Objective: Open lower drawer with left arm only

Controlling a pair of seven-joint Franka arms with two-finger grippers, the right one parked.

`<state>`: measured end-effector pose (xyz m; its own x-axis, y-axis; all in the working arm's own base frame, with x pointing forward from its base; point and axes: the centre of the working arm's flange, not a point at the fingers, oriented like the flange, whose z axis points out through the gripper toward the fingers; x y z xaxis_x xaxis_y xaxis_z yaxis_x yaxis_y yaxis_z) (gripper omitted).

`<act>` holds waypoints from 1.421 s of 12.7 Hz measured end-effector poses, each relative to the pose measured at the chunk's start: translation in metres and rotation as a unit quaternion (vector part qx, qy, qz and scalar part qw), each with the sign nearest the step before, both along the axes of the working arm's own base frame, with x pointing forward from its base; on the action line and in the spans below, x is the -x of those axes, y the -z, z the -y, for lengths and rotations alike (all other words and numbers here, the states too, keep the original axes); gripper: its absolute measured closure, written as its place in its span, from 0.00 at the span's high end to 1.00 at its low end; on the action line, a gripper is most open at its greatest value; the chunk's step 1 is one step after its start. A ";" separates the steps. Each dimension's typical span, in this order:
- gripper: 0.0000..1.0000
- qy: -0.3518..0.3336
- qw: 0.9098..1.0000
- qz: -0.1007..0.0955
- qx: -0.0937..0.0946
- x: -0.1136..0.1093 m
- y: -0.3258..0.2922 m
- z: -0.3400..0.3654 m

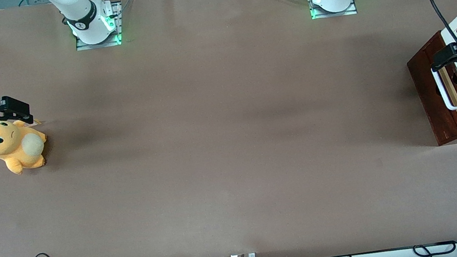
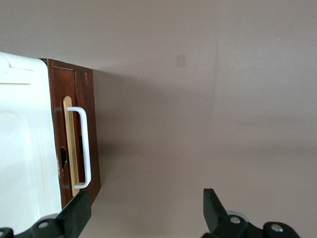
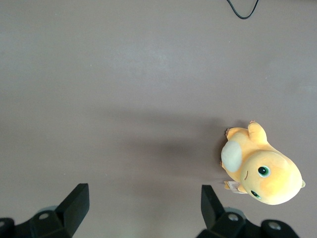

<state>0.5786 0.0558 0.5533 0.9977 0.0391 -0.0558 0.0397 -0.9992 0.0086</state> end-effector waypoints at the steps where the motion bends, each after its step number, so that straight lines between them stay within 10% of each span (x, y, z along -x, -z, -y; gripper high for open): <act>1: 1.00 0.000 1.000 -0.002 0.000 0.001 0.000 0.000; 16: 1.00 0.014 0.999 -0.031 0.018 0.002 0.011 0.004; 18: 0.99 0.032 0.999 -0.038 -0.006 0.000 0.016 0.014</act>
